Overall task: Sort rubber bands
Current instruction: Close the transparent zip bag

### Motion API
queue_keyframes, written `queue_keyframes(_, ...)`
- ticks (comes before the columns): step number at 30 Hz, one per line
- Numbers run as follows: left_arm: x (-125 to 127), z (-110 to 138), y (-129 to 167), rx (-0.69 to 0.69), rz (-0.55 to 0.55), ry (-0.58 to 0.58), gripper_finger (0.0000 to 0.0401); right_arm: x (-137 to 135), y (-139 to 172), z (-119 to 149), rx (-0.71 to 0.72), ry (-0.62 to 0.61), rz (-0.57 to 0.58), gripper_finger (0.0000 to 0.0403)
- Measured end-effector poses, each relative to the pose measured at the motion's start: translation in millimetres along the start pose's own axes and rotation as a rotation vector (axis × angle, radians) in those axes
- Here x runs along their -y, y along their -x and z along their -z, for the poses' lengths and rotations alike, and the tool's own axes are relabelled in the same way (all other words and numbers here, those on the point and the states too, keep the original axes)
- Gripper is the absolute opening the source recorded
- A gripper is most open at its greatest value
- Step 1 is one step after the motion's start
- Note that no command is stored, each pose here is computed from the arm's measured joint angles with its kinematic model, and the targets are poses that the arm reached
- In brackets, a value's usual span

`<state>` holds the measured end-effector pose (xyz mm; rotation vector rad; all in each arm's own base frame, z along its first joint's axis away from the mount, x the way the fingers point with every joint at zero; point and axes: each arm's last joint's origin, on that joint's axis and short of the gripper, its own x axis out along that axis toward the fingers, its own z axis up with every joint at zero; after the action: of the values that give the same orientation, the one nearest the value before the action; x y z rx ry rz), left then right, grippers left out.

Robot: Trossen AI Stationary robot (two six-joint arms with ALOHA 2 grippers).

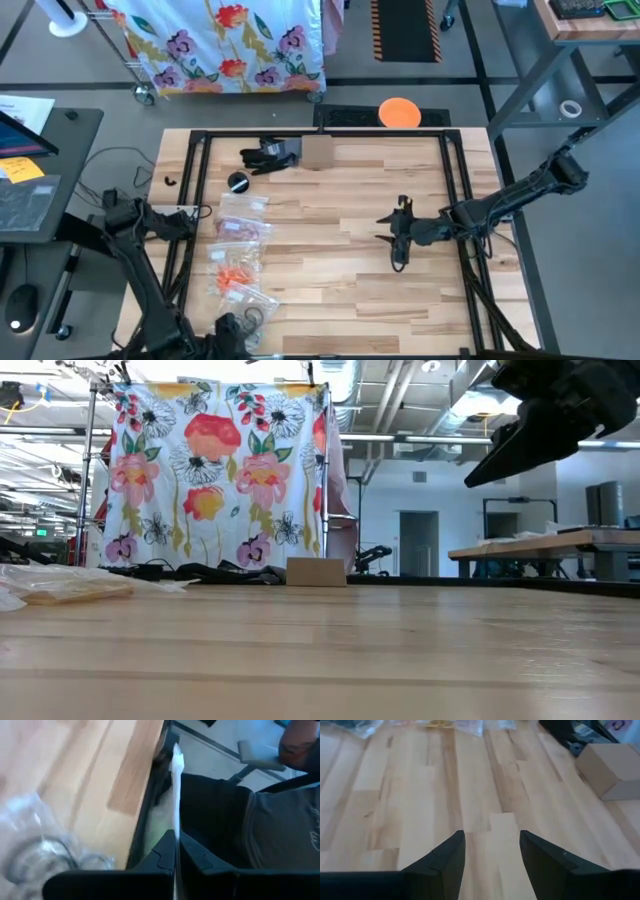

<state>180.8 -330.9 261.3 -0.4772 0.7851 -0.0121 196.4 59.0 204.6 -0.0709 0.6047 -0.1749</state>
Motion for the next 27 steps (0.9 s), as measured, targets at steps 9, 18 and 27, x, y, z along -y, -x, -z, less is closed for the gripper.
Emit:
queue_keyframes(9,-71.8,51.1,-39.9,-0.164,-0.159,0.179,0.0000,1.2,-0.5,0.3,-0.006,0.023,0.003,0.0182)
queue_keyframes(18,-123.7,66.5,-53.4,-0.190,-0.347,0.204,0.0000,1.0,-0.5,0.3,-0.006,0.017,0.003,0.0182)
queue_keyframes(27,-158.0,35.6,-39.5,-0.240,-0.617,0.079,0.0000,0.5,-0.2,0.5,-0.006,-0.008,0.001,0.0182)
